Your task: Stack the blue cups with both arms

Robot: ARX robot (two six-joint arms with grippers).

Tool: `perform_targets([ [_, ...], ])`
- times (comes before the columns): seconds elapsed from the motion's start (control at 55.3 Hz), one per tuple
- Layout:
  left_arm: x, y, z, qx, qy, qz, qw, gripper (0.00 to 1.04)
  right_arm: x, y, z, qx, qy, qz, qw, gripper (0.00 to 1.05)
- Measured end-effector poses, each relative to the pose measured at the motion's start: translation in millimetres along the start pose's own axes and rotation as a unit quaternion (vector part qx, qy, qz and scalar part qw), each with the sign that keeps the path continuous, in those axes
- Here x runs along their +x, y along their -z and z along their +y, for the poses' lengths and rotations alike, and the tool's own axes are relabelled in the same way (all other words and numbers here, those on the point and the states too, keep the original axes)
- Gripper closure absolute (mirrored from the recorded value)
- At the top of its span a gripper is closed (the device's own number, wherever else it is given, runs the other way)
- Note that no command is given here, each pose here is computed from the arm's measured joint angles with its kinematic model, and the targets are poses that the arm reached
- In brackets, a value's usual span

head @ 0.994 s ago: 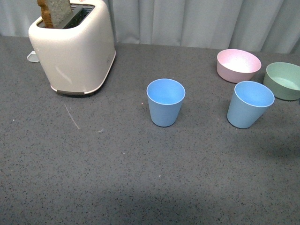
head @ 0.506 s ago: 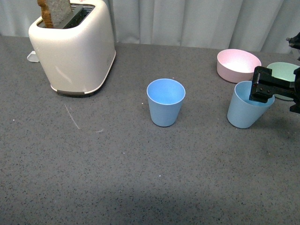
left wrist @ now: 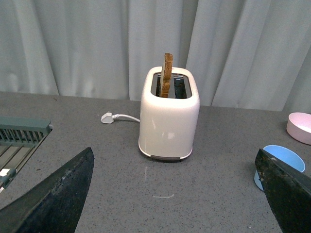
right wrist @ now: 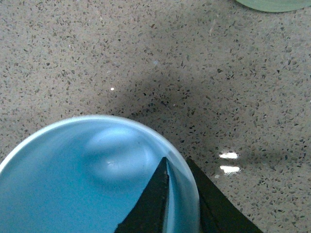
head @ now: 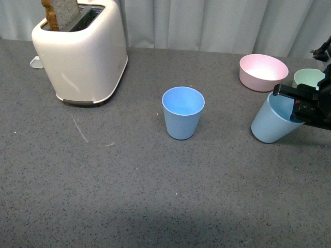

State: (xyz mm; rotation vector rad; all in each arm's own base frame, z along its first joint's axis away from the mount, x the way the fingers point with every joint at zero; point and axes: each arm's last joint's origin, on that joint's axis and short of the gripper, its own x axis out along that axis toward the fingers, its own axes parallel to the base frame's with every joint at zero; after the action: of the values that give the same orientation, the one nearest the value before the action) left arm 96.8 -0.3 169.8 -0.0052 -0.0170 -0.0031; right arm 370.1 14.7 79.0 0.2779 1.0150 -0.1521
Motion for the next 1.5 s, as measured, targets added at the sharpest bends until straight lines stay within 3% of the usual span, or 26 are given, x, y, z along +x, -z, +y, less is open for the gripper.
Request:
perform_targets([
  [0.108, 0.0, 0.0, 0.0, 0.000, 0.000, 0.000, 1.000, 0.07, -2.9, -2.4, -0.5, 0.007, -0.013, -0.001, 1.000, 1.04],
  [0.38, 0.0, 0.0, 0.0, 0.000, 0.000, 0.000, 1.000, 0.07, -33.8, -13.9, 13.3, 0.021, -0.091, -0.005, 0.996, 1.04],
  [0.542, 0.0, 0.0, 0.0, 0.000, 0.000, 0.000, 1.000, 0.07, -58.9, -18.7, 43.5, 0.012, -0.168, 0.000, 0.986, 1.04],
  [0.741, 0.0, 0.0, 0.0, 0.000, 0.000, 0.000, 1.000, 0.07, -77.0, -7.1, 99.7, -0.030, -0.250, 0.035, 0.967, 1.04],
  [0.904, 0.0, 0.0, 0.0, 0.000, 0.000, 0.000, 1.000, 0.07, -77.5, -4.1, 120.1, -0.045, -0.250, 0.036, 0.967, 1.04],
  [1.229, 0.0, 0.0, 0.0, 0.000, 0.000, 0.000, 1.000, 0.07, -67.9, 1.1, 120.6, -0.048, -0.229, 0.046, 0.971, 1.04],
  [1.5, 0.0, 0.0, 0.0, 0.000, 0.000, 0.000, 1.000, 0.07, -67.2, -2.9, 122.4, -0.050, -0.235, 0.024, 0.970, 0.64],
])
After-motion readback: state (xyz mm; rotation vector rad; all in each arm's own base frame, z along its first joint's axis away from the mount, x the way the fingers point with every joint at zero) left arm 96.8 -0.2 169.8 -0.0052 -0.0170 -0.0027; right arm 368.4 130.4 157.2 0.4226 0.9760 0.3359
